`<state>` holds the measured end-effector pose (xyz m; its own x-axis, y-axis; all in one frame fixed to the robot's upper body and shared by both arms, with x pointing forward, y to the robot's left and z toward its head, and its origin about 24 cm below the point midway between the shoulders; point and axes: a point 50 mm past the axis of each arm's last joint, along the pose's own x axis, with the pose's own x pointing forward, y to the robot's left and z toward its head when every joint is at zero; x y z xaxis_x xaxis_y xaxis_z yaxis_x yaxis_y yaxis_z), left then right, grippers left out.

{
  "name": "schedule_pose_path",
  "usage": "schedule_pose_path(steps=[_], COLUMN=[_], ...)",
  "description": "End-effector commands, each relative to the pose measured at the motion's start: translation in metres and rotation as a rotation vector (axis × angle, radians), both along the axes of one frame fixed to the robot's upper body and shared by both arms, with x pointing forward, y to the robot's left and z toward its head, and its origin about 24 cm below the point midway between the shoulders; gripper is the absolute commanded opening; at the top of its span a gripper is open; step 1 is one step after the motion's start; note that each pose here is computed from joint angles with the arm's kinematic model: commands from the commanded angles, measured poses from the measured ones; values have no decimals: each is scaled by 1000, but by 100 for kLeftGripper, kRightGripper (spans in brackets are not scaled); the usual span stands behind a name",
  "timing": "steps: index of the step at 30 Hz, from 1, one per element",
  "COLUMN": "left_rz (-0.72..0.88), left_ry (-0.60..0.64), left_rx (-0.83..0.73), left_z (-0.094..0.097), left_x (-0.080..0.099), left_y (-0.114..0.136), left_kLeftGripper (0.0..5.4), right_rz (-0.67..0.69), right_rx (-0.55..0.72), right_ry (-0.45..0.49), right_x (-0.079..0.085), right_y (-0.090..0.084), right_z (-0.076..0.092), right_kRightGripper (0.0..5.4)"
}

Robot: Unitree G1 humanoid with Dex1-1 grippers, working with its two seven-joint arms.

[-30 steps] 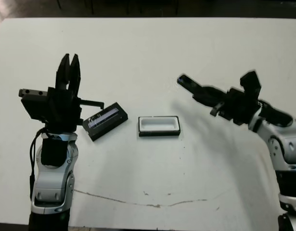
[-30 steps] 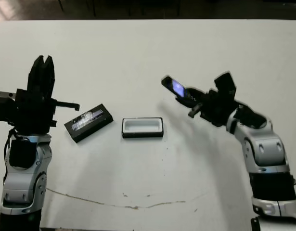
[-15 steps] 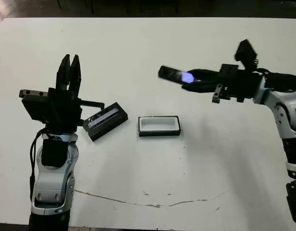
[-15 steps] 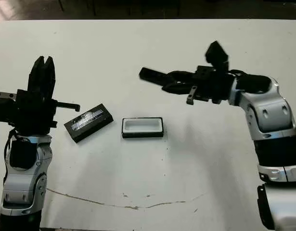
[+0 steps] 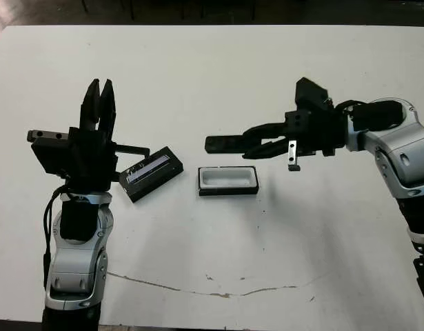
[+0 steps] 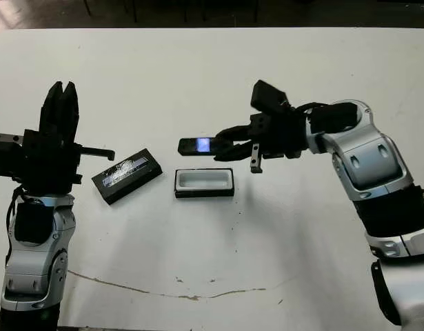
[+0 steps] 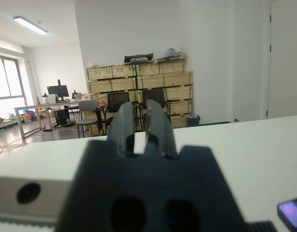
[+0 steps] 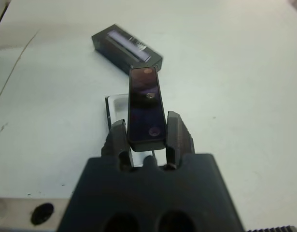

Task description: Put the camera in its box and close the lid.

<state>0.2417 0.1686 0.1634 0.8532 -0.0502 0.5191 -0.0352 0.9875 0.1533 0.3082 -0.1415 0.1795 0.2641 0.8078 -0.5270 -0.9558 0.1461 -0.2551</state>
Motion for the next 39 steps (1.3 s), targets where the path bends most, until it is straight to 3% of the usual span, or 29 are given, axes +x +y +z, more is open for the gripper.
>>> schedule_pose_path(steps=[1,9,39], left_rz=[11,15,15], left_ry=[38,43,45], left_rx=[1,7,12], left_z=[-7,-7,-8], left_x=[-2,-3,-4], left_y=[3,3,1], left_kLeftGripper=[0,0,0], right_rz=[-11,12,87], right_rx=[-51,-125,-208], right_ry=[35,62,115], right_x=[-3,-3,-7], right_y=[-4,-3,3], right_z=[-7,-20,-39], right_kRightGripper=[4,4,4])
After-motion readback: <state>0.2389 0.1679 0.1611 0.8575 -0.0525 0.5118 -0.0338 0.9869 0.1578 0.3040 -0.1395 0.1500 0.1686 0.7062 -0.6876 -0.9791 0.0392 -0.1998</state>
